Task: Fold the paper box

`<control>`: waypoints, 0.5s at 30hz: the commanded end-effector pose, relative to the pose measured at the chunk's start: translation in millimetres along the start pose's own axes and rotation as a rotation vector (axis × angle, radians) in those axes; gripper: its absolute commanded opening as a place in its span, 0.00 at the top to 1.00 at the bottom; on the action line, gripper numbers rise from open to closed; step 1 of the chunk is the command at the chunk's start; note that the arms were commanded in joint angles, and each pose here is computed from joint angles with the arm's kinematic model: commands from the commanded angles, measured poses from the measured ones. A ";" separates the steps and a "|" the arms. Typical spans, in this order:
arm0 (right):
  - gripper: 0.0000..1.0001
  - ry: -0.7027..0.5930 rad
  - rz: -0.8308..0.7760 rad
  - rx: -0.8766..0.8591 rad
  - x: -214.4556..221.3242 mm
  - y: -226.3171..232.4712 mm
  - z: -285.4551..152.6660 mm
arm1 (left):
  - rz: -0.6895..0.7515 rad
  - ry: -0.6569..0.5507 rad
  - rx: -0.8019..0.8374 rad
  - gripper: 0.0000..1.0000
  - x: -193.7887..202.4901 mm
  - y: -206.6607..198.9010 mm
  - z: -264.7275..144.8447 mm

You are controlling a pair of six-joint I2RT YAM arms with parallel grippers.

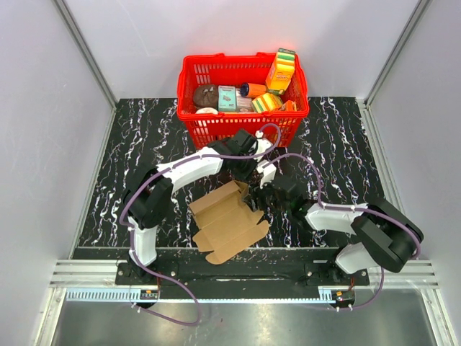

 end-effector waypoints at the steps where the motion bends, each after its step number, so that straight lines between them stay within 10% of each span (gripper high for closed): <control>1: 0.42 -0.062 -0.023 -0.038 -10.0 1.1 5.1 | 0.027 -0.034 0.011 1.00 -15.2 -3.4 -6.7; 15: 0.42 -0.070 -0.014 -0.059 -9.0 2.5 7.8 | 0.005 -0.156 -0.104 0.94 -55.8 11.2 -37.9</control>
Point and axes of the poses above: each gripper's point midway between its finger pads, its own z axis out along the fingers, its own y axis along the line the jaws close on, x = y × z, the point moved 7 cm from there along -z, back along the fingers, and after that the axes turned 7 degrees about -z, right-handed, at the moved point
